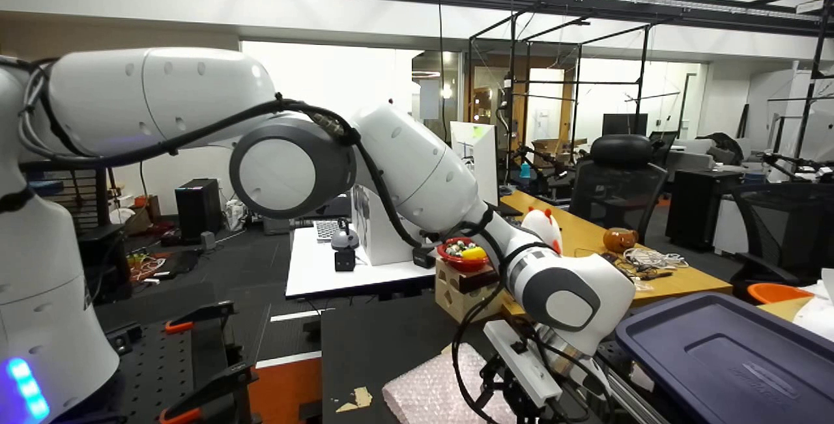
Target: Unfold the bubble wrap
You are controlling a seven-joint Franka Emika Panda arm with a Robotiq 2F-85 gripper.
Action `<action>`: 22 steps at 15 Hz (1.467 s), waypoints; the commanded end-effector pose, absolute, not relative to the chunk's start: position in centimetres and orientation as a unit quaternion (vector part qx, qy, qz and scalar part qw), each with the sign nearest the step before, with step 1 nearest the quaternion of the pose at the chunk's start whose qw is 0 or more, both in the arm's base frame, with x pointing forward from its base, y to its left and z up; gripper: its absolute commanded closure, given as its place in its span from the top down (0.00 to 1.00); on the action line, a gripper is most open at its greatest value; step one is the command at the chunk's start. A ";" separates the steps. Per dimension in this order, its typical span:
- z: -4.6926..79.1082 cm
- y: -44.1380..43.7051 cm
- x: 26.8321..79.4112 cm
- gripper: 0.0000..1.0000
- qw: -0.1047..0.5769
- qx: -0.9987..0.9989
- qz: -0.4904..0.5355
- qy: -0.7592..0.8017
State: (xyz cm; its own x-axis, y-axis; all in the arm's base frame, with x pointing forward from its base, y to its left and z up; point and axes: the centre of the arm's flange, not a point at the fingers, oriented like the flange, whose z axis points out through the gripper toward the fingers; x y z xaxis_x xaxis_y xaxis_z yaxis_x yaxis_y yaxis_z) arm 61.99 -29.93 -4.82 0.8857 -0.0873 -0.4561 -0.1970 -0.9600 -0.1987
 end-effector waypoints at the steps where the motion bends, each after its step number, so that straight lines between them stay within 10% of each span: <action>1: -5.1 -31.7 63.7 1.00 0.114 -0.970 0.207 0.062; 20: -8.6 -29.8 63.4 1.00 0.138 -0.962 0.226 0.064; 22: -8.4 -30.0 63.4 0.74 0.139 -0.962 0.225 0.065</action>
State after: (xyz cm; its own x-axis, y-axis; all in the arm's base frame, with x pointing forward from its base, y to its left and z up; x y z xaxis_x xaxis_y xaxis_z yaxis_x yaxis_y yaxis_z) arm 61.38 -29.08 -6.42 0.8927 -0.0526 -0.4476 -0.1725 -0.9574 -0.2315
